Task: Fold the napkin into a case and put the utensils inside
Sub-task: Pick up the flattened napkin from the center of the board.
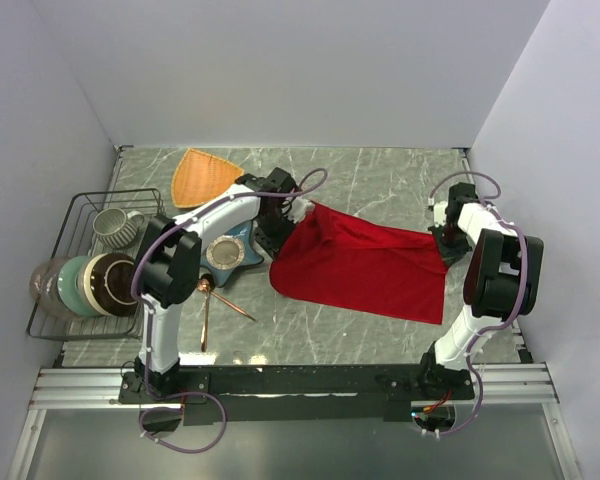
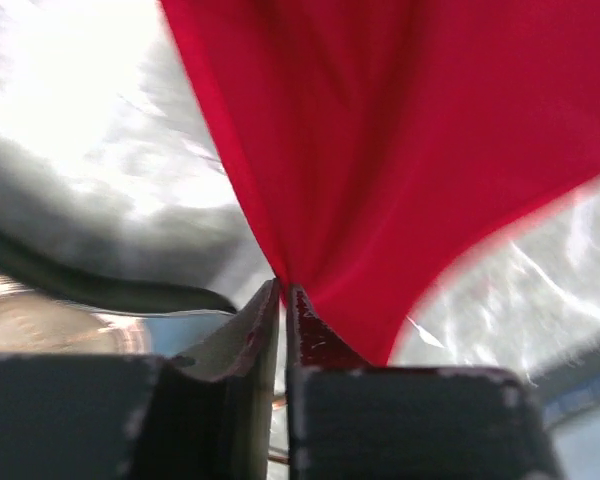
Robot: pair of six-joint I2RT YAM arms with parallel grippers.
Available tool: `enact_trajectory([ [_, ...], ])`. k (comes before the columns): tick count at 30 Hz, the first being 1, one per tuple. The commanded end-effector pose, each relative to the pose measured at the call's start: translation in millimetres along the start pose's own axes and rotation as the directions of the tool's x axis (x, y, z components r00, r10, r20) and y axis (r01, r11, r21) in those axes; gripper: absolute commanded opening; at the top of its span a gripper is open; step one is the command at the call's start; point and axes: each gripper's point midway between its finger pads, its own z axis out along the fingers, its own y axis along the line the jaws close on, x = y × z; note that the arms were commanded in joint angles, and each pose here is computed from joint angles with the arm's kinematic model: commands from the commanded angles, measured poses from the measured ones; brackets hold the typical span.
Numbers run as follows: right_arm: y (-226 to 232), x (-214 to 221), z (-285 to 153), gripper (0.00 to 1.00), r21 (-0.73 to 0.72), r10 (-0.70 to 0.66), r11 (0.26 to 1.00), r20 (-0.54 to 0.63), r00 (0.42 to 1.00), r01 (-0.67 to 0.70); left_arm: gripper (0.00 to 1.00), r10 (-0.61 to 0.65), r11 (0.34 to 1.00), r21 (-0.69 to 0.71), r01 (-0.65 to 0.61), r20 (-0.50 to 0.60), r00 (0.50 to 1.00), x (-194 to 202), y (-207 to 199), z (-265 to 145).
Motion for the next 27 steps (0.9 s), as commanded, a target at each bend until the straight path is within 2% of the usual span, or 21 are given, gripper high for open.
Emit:
enact_trajectory([
  [1, -5.3, -26.3, -27.5, 0.00, -0.019, 0.019, 1.000, 0.093, 0.996, -0.018, 0.19, 0.007, 0.970, 0.241, -0.033, 0.108, 0.994, -5.8, -22.7, -46.6],
  [2, -2.4, -33.4, -37.2, 0.00, -0.046, 0.019, 0.999, 0.121, 0.993, -0.014, 0.24, 0.006, 0.950, 0.308, -0.055, 0.160, 0.987, -13.8, -29.9, -57.5],
  [3, -2.4, -37.2, -42.8, 0.00, -0.051, 0.021, 0.999, 0.138, 0.990, -0.014, 0.36, 0.018, 0.938, 0.334, -0.094, 0.224, 0.974, -24.0, -31.9, -71.6],
  [6, 3.1, -52.5, -67.4, 0.00, -0.093, 0.011, 0.996, 0.210, 0.978, 0.009, 0.60, 0.083, 0.919, 0.320, -0.229, 0.412, 0.907, -58.1, -20.0, -95.0],
  [8, 6.3, -57.8, -83.1, 0.00, -0.117, 0.008, 0.993, 0.237, 0.971, 0.021, 0.63, 0.171, 0.894, 0.270, -0.358, 0.531, 0.830, -81.4, -13.1, -106.9],
  [9, 8.3, -59.3, -88.2, 0.00, -0.132, 0.016, 0.991, 0.249, 0.968, 0.017, 0.69, 0.228, 0.842, 0.276, -0.463, 0.597, 0.769, -89.5, -23.7, -117.3],
  [10, 10.8, -60.1, -92.7, 0.00, -0.144, 0.017, 0.989, 0.255, 0.967, 0.021, 0.69, 0.359, 0.766, 0.190, -0.614, 0.666, 0.654, -95.2, -26.1, -121.1],
  [11, 12.5, -59.6, -98.9, 0.00, -0.154, 0.019, 0.988, 0.259, 0.966, 0.022, 0.69, 0.419, 0.708, 0.140, -0.692, 0.705, 0.572, -98.5, -29.6, -123.7],
  [12, 15.4, -59.5, -102.2, 0.00, -0.165, 0.023, 0.986, 0.265, 0.964, 0.022, 0.74, 0.543, 0.591, 0.017, -0.806, 0.731, 0.413, -101.7, -30.3, -122.7],
  [14, 19.0, -56.8, -107.8, 0.00, -0.173, 0.022, 0.985, 0.266, 0.964, 0.025, 0.80, 0.639, 0.462, -0.072, -0.884, 0.718, 0.276, -106.2, -44.1, -116.5],
  [15, 22.0, -55.5, -109.5, 0.00, -0.186, 0.029, 0.982, 0.268, 0.963, 0.022, 0.82, 0.714, 0.361, -0.113, -0.926, 0.672, 0.197, -108.6, -45.8, -105.4],
  [16, 24.9, -53.4, -111.0, 0.00, -0.195, 0.031, 0.980, 0.266, 0.963, 0.022, 0.82, 0.773, 0.291, -0.117, -0.950, 0.614, 0.161, -109.2, -57.7, -92.6],
  [19, 37.0, -45.4, -121.9, 0.00, -0.242, 0.049, 0.970, 0.284, 0.958, 0.022, 0.78, 0.827, 0.155, -0.054, -0.986, 0.554, 0.100, -108.0, -83.0, -67.3],
  [20, 40.4, -40.9, -128.7, 0.00, -0.246, 0.051, 0.969, 0.302, 0.952, 0.026, 0.78, 0.840, 0.131, -0.049, -0.990, 0.536, 0.084, -107.9, -83.9, -60.6],
  [23, 52.4, -28.1, -143.4, 0.00, -0.273, 0.061, 0.961, 0.332, 0.941, 0.034, 0.76, 0.849, 0.036, -0.075, -0.997, 0.528, -0.010, -108.1, -92.1, -43.3],
  [25, 60.0, -18.0, -147.7, 0.00, -0.294, 0.066, 0.955, 0.329, 0.942, 0.035, 0.76, 0.859, -0.057, -0.099, -0.994, 0.503, -0.099, -104.4, -95.8, -29.0],
  [27, 65.2, -12.7, -158.4, 0.00, -0.304, 0.072, 0.952, 0.357, 0.931, 0.043, 0.77, 0.868, -0.126, -0.100, -0.987, 0.470, -0.158, -102.7, -93.7, -16.2],
])
